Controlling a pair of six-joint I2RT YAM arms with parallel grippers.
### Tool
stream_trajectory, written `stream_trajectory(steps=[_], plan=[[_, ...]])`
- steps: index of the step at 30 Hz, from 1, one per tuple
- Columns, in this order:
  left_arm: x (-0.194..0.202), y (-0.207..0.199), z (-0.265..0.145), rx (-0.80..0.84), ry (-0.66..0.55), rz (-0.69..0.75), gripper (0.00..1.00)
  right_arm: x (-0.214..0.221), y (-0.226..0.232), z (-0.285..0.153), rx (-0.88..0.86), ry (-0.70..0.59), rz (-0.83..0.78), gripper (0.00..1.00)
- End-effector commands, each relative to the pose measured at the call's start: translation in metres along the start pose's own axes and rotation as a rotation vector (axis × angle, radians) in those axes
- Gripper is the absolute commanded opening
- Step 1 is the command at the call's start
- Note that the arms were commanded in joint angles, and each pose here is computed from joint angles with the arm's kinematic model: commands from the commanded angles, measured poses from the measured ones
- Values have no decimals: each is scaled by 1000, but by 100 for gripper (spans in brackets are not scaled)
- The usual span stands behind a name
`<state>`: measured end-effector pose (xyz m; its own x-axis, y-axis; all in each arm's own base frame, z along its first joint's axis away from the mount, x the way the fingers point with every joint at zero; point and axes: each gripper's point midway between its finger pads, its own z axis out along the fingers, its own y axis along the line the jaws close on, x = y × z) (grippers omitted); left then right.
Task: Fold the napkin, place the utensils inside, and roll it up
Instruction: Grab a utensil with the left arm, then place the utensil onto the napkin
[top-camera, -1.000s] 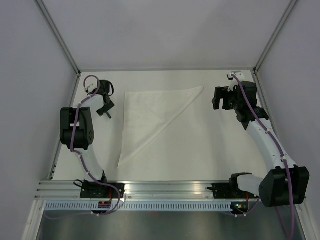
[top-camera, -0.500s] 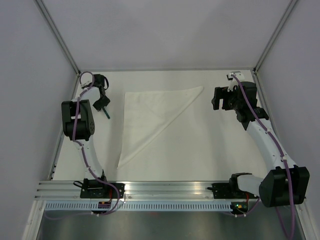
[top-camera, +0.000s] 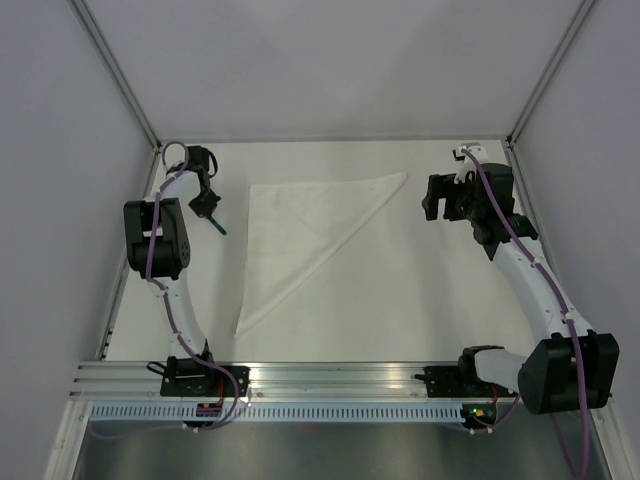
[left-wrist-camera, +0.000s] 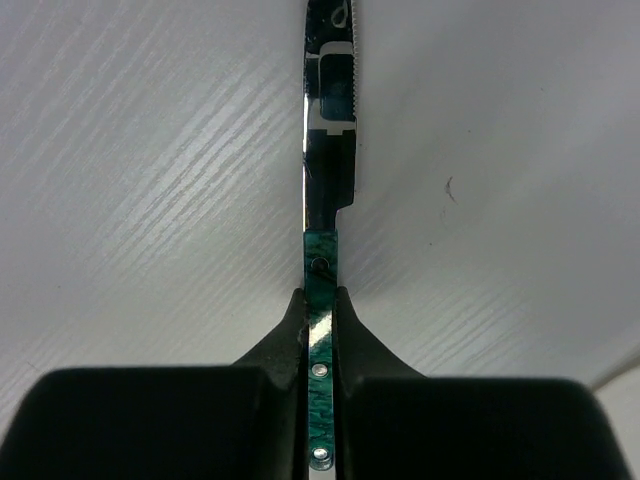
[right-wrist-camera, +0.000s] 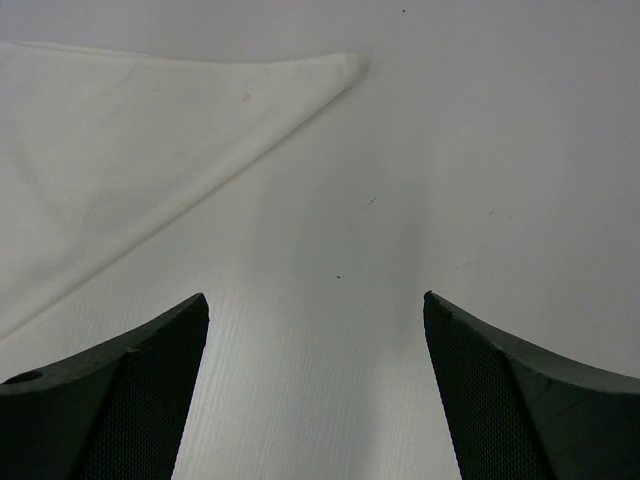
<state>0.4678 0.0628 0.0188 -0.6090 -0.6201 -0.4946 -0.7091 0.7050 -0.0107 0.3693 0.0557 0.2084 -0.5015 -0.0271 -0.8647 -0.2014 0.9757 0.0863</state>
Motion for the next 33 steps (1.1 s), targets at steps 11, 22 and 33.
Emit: stream_trajectory(steps=[11, 22, 33], plan=[[22, -87, -129, 506, -161, 566, 2, -16, 7, -3, -18, -27, 0, 93], [155, -150, -198, 882, -74, 1175, 2, -9, 10, 4, -31, 1, 1, 91], [237, -171, -208, 975, 82, 1276, 2, -10, 9, 4, -23, -1, -3, 91]])
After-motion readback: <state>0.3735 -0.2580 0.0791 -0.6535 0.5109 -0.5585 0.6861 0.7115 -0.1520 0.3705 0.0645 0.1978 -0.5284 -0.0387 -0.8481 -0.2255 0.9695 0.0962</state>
